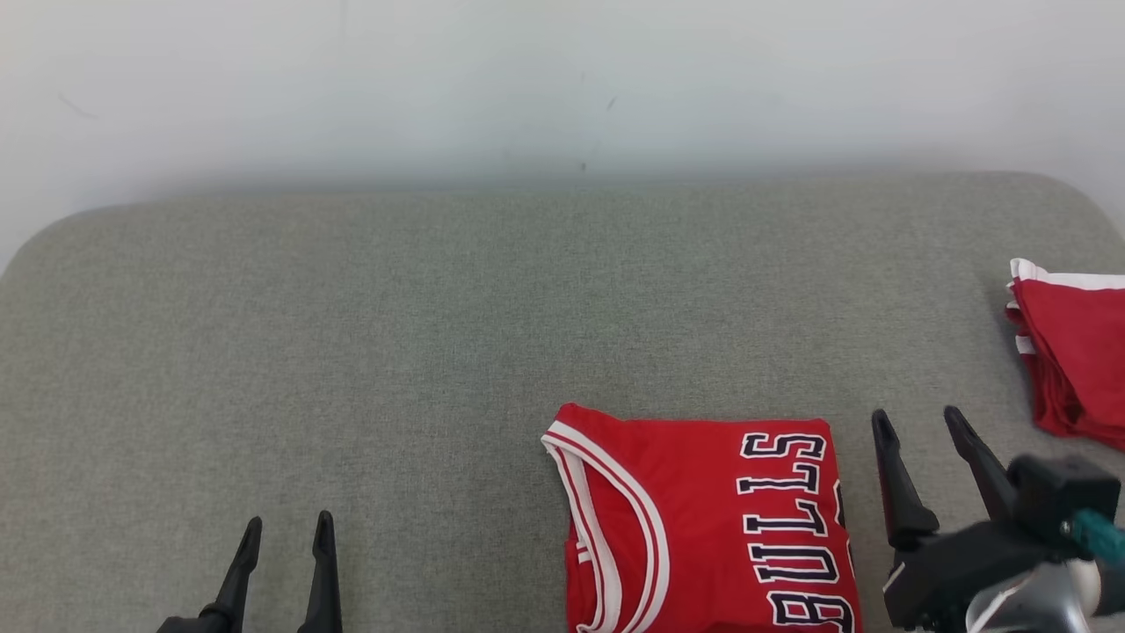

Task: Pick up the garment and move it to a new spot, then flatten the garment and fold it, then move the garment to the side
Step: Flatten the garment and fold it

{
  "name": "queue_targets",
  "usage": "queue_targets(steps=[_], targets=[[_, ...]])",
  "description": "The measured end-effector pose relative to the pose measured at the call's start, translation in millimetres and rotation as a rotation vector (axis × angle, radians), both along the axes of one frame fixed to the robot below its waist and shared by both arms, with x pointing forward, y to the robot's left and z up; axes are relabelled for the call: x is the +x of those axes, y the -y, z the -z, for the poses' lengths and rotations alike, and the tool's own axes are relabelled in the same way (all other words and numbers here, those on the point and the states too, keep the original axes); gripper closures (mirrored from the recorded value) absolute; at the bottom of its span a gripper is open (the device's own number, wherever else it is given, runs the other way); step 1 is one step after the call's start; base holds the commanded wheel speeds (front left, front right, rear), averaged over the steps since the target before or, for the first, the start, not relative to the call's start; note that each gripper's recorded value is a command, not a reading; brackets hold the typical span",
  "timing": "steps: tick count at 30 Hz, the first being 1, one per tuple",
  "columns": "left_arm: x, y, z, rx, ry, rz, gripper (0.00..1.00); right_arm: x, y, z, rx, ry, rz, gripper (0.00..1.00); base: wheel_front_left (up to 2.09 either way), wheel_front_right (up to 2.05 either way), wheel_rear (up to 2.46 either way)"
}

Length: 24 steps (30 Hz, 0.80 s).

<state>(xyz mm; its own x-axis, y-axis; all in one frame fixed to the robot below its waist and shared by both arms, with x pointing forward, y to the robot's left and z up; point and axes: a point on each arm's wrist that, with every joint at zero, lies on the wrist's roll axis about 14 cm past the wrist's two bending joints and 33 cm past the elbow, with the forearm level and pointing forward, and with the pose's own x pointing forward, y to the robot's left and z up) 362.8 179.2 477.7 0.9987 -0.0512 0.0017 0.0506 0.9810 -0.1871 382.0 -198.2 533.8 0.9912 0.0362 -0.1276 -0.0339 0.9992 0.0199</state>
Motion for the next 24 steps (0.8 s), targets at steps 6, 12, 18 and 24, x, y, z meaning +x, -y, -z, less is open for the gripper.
queue_targets(steps=[6,12,18,24], targets=[[-3,1,-9,0.012,0.028,0.004,0.0,-24,15,16,-0.056,0.091,0.047,0.0,0.0,0.0,0.0],[-5,-2,-22,0.04,0.069,-0.002,0.0,-36,28,22,-0.097,0.186,0.081,0.0,0.0,0.0,0.0],[-9,-3,-26,0.089,0.081,0.002,0.0,-42,26,32,-0.102,0.183,0.078,0.0,0.0,0.0,0.0],[-15,-4,-14,0.122,0.045,0.0,0.0,-43,23,33,-0.107,0.185,0.071,0.0,0.0,0.0,0.0]])
